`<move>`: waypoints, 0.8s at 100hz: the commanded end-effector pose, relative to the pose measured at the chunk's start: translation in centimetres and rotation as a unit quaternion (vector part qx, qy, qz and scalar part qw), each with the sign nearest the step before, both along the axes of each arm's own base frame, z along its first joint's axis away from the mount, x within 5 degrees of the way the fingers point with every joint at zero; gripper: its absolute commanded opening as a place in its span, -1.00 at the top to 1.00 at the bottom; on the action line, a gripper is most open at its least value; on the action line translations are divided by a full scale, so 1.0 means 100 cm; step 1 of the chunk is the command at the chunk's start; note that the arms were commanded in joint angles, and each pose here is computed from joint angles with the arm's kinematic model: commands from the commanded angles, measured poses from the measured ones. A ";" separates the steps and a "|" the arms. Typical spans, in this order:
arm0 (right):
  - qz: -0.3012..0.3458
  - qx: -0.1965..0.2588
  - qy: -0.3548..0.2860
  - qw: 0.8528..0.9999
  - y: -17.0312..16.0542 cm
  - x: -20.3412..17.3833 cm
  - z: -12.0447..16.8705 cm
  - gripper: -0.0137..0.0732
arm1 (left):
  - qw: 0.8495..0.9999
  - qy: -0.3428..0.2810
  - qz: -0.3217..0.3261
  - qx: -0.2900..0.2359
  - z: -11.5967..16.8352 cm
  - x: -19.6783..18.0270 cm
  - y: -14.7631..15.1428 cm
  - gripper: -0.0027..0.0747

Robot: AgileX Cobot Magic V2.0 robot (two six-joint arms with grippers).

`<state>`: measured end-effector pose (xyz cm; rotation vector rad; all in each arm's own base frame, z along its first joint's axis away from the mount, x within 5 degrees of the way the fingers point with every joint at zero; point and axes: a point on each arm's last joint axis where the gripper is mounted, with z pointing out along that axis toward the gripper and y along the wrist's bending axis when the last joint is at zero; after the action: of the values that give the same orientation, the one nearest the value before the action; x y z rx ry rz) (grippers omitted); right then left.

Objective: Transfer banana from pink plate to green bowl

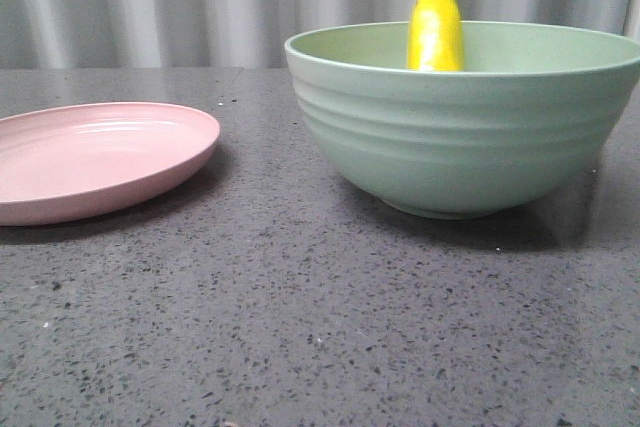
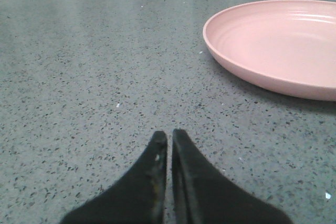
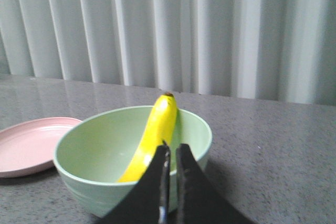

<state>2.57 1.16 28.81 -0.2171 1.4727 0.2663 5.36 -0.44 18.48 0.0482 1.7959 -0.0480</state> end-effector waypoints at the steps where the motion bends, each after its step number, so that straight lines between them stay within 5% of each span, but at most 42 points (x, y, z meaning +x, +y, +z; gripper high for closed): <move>1: -0.030 0.011 -0.062 0.998 -0.003 -0.001 0.006 0.84 | 0.999 -0.038 0.005 -0.007 0.003 0.000 0.001 0.98; 44: -0.140 0.015 -0.127 0.982 -0.010 0.024 -0.061 0.84 | 0.999 -0.038 0.005 -0.007 0.003 0.000 0.001 0.98; 80: -0.208 -0.012 0.044 0.977 -0.018 0.029 -0.092 0.84 | 0.999 -0.038 0.005 -0.007 0.003 0.000 0.001 0.98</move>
<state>5.57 -0.48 20.45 0.0756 1.5426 -0.0546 5.36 -0.44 18.48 0.0482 1.7959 -0.0480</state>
